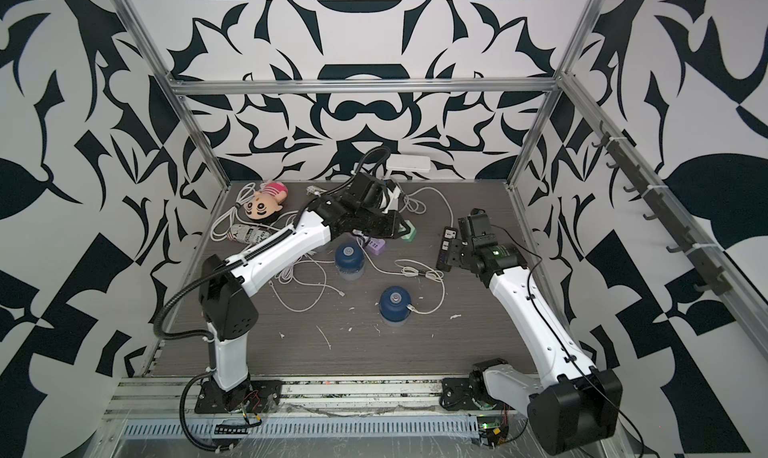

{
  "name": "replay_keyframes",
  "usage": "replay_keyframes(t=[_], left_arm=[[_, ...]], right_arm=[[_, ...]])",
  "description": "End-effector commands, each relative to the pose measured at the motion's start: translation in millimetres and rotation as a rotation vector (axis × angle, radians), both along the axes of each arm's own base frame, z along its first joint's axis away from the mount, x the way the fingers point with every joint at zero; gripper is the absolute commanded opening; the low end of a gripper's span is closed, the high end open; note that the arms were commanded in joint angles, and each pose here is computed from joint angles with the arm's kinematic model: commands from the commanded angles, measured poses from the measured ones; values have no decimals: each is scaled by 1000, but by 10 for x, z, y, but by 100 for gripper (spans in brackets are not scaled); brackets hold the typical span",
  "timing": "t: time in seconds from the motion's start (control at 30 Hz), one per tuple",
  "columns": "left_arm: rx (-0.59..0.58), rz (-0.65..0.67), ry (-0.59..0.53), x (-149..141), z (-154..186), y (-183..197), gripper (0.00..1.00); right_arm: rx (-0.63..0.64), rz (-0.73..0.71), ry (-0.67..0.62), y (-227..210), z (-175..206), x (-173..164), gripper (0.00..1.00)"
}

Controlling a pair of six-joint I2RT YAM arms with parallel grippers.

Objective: Charge the cordless meat grinders
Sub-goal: Pick up the plug from the center of the board, then move the socket to the center of the board.

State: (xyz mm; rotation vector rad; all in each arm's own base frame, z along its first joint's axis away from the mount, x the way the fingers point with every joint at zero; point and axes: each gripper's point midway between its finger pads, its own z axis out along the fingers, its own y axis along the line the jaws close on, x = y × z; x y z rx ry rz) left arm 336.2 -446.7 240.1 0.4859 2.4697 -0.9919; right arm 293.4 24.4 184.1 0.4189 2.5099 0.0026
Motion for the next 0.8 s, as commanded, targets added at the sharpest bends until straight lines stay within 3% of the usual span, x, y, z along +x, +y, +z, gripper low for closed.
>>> replay_keyframes(t=[0.0,0.2,0.33,0.47,0.77], left_arm=[[98,85,-37,186,-208,-139,0],[131,160,-87,416,-465,-544,0],[101,205,-116,535,-578,-734,0],[75,246,-114,588,-635,-748,0],[82,257,-173,516,-457,-514,0]], right_arm=[[-19,-146,60,-205,-18,-159,64],[-37,-184,145,-314,-422,-173,69],[142,-313,174,-498,-762,-103,66],[306,-352,123,-590,-885,187,64],[490,-234,42,-353,-901,902,67]])
